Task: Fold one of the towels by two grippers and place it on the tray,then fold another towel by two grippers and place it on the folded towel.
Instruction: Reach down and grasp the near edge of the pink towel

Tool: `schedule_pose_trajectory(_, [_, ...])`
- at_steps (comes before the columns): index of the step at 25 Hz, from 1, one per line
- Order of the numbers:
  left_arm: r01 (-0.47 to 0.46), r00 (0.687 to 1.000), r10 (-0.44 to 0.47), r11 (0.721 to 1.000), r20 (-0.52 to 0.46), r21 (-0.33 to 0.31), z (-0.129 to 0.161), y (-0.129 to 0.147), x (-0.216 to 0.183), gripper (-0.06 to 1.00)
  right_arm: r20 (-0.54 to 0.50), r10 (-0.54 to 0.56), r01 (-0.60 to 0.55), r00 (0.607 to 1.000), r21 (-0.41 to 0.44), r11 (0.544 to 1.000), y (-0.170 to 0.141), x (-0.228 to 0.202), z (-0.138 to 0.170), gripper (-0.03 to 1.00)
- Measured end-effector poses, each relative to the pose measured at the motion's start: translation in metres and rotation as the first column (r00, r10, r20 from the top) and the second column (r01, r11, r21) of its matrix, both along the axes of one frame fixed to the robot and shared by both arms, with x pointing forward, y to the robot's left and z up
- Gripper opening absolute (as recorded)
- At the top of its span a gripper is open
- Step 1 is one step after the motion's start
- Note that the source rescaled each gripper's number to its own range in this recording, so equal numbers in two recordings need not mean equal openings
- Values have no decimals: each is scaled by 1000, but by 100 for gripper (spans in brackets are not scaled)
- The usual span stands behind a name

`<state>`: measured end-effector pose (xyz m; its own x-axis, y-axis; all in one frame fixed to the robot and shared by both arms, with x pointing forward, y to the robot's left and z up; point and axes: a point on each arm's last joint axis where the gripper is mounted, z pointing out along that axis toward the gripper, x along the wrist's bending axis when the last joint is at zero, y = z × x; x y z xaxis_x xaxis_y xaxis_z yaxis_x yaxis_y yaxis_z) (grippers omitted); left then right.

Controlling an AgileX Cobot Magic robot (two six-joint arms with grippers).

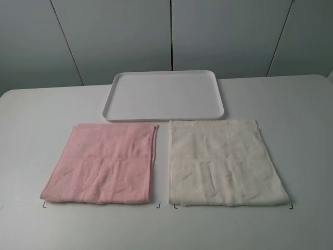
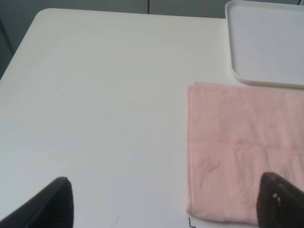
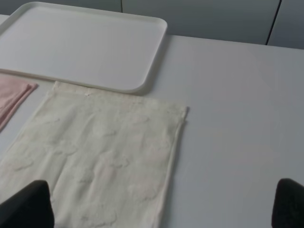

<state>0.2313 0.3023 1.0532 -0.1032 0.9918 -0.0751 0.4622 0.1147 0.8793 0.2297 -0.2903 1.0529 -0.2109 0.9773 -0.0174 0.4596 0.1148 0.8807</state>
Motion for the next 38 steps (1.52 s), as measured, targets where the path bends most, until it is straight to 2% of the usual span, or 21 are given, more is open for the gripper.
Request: schedule_pose_trajectory(38, [0,1000,0,1000,0,0,0,0,0,99,0,0,0,1000,0,1000,0,0,0,100])
